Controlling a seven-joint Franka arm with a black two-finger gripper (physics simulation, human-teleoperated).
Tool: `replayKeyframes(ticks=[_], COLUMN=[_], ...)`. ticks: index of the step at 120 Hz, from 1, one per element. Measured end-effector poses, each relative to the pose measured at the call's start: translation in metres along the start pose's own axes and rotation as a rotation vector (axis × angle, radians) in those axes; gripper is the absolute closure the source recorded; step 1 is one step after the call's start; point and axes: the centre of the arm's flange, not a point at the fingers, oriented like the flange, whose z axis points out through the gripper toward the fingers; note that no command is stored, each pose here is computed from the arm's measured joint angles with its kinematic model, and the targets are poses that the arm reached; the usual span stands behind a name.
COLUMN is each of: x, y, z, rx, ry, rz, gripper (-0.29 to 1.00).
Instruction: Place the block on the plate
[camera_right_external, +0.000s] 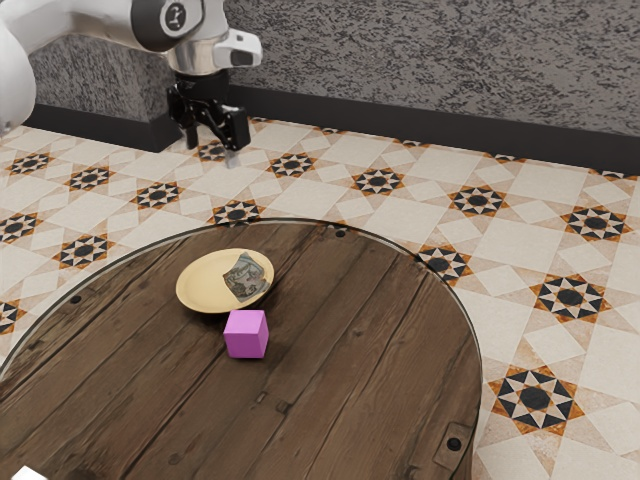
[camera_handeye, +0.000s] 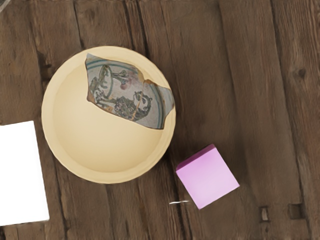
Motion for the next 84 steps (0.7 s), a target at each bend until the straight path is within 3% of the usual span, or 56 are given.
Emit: replayKeyframes(ticks=[20, 53, 67, 84], x=[0.002, -0.005, -0.01, -0.019], y=[0.018, 0.04, 0.057, 0.063], z=[0.054, 0.132, 0.162, 0.199], rx=[-0.005, -0.033, -0.087, -0.164], ry=[-0.104, -0.205, -0.222, -0.18], rz=[0.11, 0.236, 0.275, 0.265], gripper=[0.0, 0.0, 0.0, 0.0])
